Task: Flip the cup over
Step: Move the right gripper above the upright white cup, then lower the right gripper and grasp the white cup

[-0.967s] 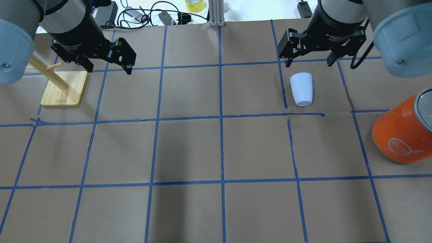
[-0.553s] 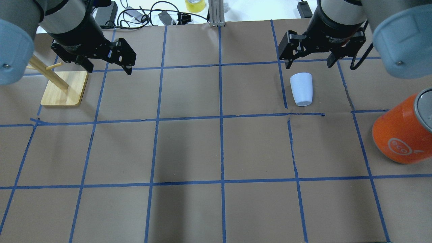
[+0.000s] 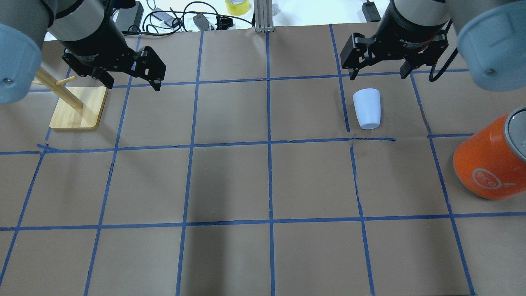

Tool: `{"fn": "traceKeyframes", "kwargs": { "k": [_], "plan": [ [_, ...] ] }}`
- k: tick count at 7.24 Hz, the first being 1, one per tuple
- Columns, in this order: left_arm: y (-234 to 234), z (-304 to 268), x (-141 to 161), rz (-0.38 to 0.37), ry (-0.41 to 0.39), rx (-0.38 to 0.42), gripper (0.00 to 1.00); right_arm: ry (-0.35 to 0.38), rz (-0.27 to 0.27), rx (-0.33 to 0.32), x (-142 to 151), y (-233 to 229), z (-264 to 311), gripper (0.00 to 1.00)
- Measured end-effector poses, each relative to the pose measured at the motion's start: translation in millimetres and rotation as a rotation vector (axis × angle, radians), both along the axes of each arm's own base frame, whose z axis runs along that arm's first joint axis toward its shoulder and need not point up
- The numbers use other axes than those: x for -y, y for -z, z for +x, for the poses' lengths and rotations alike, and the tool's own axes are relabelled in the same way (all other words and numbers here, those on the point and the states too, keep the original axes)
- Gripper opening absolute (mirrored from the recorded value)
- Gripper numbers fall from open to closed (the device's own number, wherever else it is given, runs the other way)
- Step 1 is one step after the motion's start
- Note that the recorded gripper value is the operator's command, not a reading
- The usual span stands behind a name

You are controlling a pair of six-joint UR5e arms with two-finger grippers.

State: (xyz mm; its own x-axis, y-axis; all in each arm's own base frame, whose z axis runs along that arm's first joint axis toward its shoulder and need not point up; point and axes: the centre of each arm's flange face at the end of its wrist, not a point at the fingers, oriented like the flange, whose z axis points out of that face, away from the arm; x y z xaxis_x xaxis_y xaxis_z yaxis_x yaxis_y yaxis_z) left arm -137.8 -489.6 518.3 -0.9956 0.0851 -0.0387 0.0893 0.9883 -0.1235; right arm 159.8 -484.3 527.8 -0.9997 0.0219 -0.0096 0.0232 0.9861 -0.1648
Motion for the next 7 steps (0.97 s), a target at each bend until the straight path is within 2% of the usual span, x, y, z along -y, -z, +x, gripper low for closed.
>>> {"fn": "traceKeyframes", "kwargs": {
  "k": [2,3,5,7],
  "plan": [
    [0,0,0,0.001,0.0,0.0,1.0,0.042,0.016,0.004,45,-1,-21,1.0],
    [0,0,0,0.001,0.0,0.0,1.0,0.066,0.047,0.007,74,11,-34,1.0],
    [0,0,0,0.0,0.0,0.0,1.0,0.098,0.148,0.006,121,71,-56,1.0],
    [-1,0,0,-0.001,0.0,0.0,1.0,0.106,0.236,-0.002,146,138,-65,1.0]
  ]
}}
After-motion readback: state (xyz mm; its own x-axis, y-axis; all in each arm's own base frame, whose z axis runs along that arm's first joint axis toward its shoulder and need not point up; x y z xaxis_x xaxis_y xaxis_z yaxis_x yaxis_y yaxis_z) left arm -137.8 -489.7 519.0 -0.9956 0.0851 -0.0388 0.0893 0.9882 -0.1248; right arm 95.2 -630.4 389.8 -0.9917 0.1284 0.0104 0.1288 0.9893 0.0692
